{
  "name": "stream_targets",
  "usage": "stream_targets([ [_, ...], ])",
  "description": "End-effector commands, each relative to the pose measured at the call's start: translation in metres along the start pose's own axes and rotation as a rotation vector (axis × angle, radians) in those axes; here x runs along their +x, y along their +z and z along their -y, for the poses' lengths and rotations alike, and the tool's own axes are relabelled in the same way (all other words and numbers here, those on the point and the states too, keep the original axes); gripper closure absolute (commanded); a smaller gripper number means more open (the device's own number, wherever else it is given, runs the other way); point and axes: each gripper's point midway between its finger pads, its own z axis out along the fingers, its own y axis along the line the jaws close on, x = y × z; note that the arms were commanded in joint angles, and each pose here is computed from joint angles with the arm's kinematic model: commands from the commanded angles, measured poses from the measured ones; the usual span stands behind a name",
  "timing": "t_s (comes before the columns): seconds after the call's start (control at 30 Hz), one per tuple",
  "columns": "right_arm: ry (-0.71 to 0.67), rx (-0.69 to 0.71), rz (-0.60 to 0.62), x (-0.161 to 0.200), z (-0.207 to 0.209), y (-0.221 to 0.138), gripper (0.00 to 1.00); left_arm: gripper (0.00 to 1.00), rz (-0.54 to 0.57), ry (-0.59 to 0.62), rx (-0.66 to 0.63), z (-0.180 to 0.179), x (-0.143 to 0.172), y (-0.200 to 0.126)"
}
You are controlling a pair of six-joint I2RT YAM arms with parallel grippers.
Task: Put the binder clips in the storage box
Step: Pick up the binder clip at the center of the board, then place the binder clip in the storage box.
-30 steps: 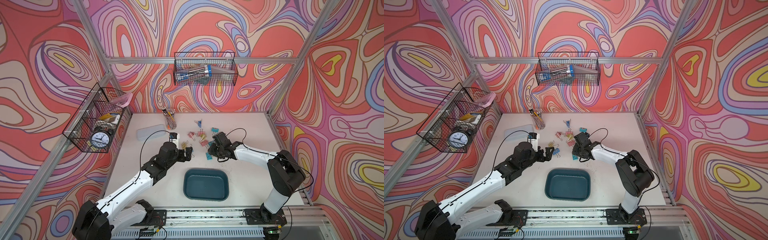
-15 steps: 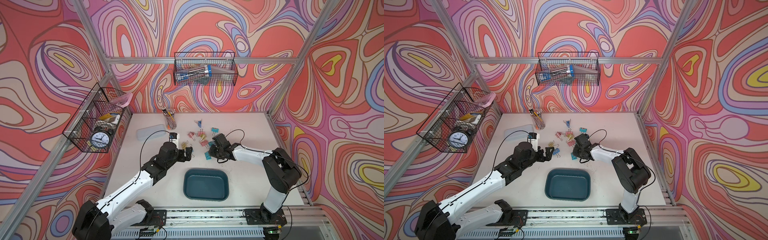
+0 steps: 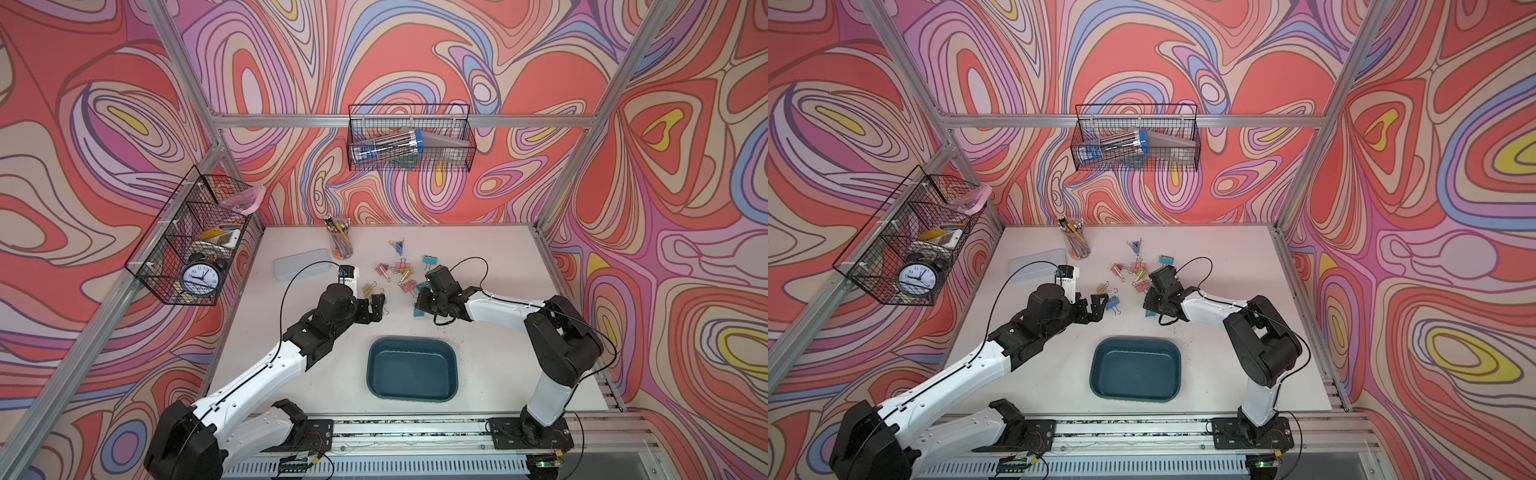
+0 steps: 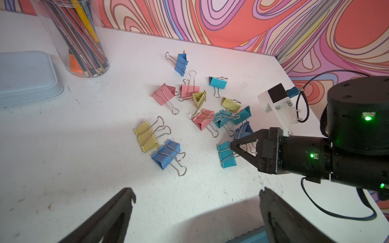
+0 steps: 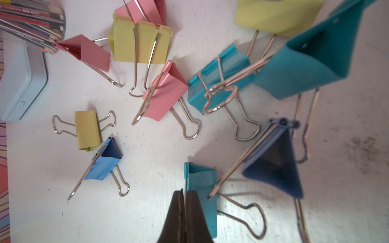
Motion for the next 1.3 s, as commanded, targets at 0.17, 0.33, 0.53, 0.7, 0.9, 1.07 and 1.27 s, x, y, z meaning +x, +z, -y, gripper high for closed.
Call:
stream_targets([
  [0.17, 0.010, -0.027, 0.054, -0.016, -0.009, -0.037, 1.00, 0.01, 0.000, -0.001, 0.004, 0.001, 0.001, 0.002],
  [0.33, 0.063, -0.088, 0.088, -0.018, -0.021, -0.071, 1.00, 0.01, 0.001, -0.001, 0.001, 0.001, 0.000, 0.001],
  [0.53, 0.105, -0.135, 0.123, -0.001, -0.042, -0.124, 1.00, 0.01, 0.005, 0.003, -0.010, -0.002, 0.001, 0.001],
  [0.7, 0.126, -0.149, 0.076, 0.050, -0.057, -0.165, 1.00, 0.01, 0.007, 0.023, -0.031, -0.007, 0.002, -0.001],
  [0.9, 0.169, -0.199, -0.017, 0.137, -0.080, -0.192, 1.00, 0.01, 0.019, 0.039, -0.036, -0.014, 0.010, -0.003],
  [1.07, 0.153, -0.228, -0.063, 0.183, -0.111, -0.171, 1.00, 0.01, 0.023, 0.014, -0.021, -0.014, 0.013, -0.005],
  [1.27, 0.176, -0.227, -0.029, 0.195, -0.119, -0.132, 1.00, 0.01, 0.005, 0.000, 0.005, -0.013, 0.021, -0.011],
])
